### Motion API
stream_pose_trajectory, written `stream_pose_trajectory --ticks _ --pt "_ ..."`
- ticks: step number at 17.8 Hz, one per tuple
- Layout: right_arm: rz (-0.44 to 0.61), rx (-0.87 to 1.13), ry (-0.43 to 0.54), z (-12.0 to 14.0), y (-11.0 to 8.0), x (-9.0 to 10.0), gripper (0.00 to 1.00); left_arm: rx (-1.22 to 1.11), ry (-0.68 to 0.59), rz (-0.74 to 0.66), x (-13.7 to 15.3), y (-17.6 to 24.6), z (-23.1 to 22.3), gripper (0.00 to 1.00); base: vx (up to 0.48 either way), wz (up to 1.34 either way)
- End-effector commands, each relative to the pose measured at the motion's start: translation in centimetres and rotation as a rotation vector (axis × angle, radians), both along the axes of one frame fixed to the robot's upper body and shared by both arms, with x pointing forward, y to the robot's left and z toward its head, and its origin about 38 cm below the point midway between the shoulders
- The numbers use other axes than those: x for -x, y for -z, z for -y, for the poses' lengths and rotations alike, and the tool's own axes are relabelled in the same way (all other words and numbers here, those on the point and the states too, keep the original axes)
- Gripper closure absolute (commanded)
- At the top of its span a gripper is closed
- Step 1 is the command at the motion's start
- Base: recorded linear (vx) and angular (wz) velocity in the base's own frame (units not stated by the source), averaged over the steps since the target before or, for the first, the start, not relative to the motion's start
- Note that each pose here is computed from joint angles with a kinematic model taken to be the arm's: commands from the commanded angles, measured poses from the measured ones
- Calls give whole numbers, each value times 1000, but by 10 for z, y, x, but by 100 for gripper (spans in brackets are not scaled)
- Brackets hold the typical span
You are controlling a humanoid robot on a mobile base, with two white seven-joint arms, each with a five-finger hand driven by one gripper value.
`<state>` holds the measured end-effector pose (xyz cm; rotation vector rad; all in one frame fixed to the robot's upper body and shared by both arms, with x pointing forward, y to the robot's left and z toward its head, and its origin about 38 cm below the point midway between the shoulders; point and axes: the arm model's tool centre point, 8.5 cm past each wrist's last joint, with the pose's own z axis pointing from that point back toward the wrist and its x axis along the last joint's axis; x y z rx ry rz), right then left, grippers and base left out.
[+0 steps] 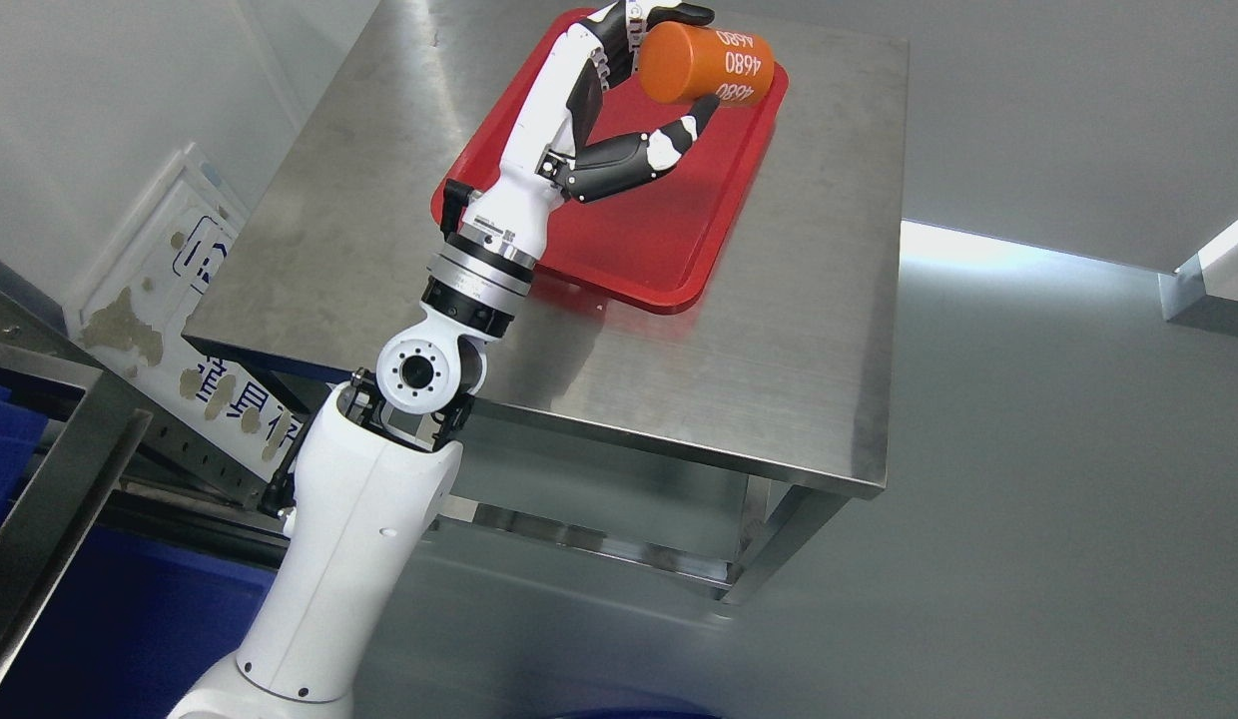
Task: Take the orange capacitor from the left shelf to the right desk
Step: 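Lower the orange container into the red tray and open the left hand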
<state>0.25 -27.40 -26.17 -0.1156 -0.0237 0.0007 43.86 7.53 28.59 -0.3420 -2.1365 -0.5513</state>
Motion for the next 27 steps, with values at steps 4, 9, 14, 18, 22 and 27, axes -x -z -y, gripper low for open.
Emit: stream_pose_trajectory --ticks 4,9,14,18,22,27 --pt "-1 18 7 11 -1 7 0 -73 -140 -202 -63 -28 -69 89 0 0" --pt "-1 18 7 11 -1 7 0 -322 -100 -158 -85 -58 -67 88 0 0" --pt "-1 18 7 11 -1 7 0 -517 -38 -283 -104 -26 -46 86 0 0" --pt "-1 18 7 11 -1 7 0 -655 -54 -345 -119 -5 -41 86 0 0" --pt "-1 18 7 11 -1 7 0 -732 -61 -376 -122 8 -45 86 0 0" --pt "-1 18 7 11 -1 7 0 -745 -95 -399 -129 13 -58 83 0 0"
